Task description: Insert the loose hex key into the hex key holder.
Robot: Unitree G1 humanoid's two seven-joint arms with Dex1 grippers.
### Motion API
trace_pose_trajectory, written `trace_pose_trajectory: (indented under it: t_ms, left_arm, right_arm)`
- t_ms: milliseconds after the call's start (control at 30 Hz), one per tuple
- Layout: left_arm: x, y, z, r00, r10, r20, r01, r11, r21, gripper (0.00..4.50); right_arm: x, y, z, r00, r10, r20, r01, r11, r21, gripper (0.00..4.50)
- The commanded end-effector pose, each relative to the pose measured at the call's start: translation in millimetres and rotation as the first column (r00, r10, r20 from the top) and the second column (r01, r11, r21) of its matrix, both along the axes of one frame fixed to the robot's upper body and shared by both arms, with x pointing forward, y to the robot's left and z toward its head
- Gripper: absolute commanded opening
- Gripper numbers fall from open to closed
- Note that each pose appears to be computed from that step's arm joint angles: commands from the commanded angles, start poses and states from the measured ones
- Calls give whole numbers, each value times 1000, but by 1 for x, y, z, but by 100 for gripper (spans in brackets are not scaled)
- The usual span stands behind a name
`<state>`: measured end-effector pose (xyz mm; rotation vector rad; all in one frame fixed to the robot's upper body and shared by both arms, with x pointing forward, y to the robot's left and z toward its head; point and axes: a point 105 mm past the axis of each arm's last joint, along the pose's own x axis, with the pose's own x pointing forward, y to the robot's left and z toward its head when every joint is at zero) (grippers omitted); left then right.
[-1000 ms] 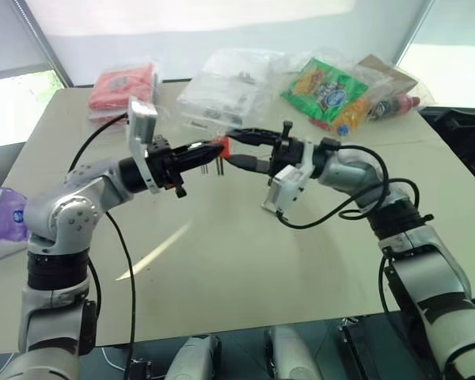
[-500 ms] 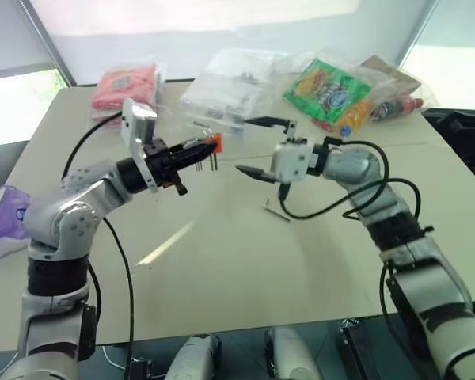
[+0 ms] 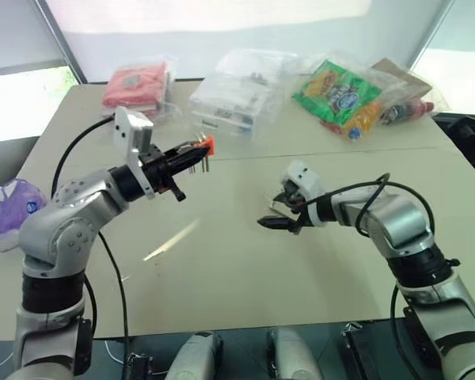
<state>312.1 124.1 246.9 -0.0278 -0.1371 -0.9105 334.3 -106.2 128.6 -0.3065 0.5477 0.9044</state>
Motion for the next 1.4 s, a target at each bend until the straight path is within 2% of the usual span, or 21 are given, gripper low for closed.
trace_pose_trajectory:
  t_ms: [33,267,367,433,533,600,733,867,967,1067,1133,1200,1300,1400]
  left_arm:
    - [-8,3,15,998,8,66,-7,1000,-8,0]
    - [-10,3,14,998,19,63,-19,1000,-4,0]
    - [-10,2,13,998,23,64,-23,1000,-4,0]
    - [-9,2,13,998,26,64,-26,1000,-4,0]
    - [-9,1,12,998,28,64,-28,1000,-7,0]
    - [-9,0,12,998,29,63,-28,1000,-9,0]
    - [-8,-2,10,998,26,58,-26,1000,-11,0]
    - [-6,-3,9,998,23,56,-22,1000,-13,0]
    - [-3,-7,7,999,10,51,-9,1000,-15,0]
    - [0,-12,5,999,-5,47,6,1000,-20,0]
    - [2,-16,3,999,-16,46,17,1000,-22,0]
    - [4,-20,3,999,-28,43,29,999,-26,0]
    - [6,-25,3,998,-41,43,42,999,-29,0]
    - [9,-29,5,997,-54,50,56,998,-28,0]
  right_arm:
    - [3,-4,-9,999,-31,11,32,999,-30,444]
    - [6,-5,-19,999,-46,10,47,998,-37,444]
    - [5,-2,-24,999,-42,8,42,998,-43,319]
    - [4,0,-26,999,-37,10,38,998,-48,210]
    - [4,1,-26,999,-27,24,28,998,-57,70]
    - [5,1,-25,999,-21,42,24,997,-71,11]
    - [10,-2,-21,987,34,157,-11,990,-143,11]
    - [19,6,-3,933,71,354,-37,994,-103,11]
    - [25,25,45,797,20,604,-95,991,93,11]
    - [29,30,85,712,-139,689,-108,947,303,11]
    - [28,32,108,667,-224,711,-141,899,416,11]
    - [25,35,134,645,-316,695,-192,814,548,11]
    - [25,37,156,668,-411,620,-229,679,698,11]
    - [23,44,170,732,-445,516,-264,513,817,11]
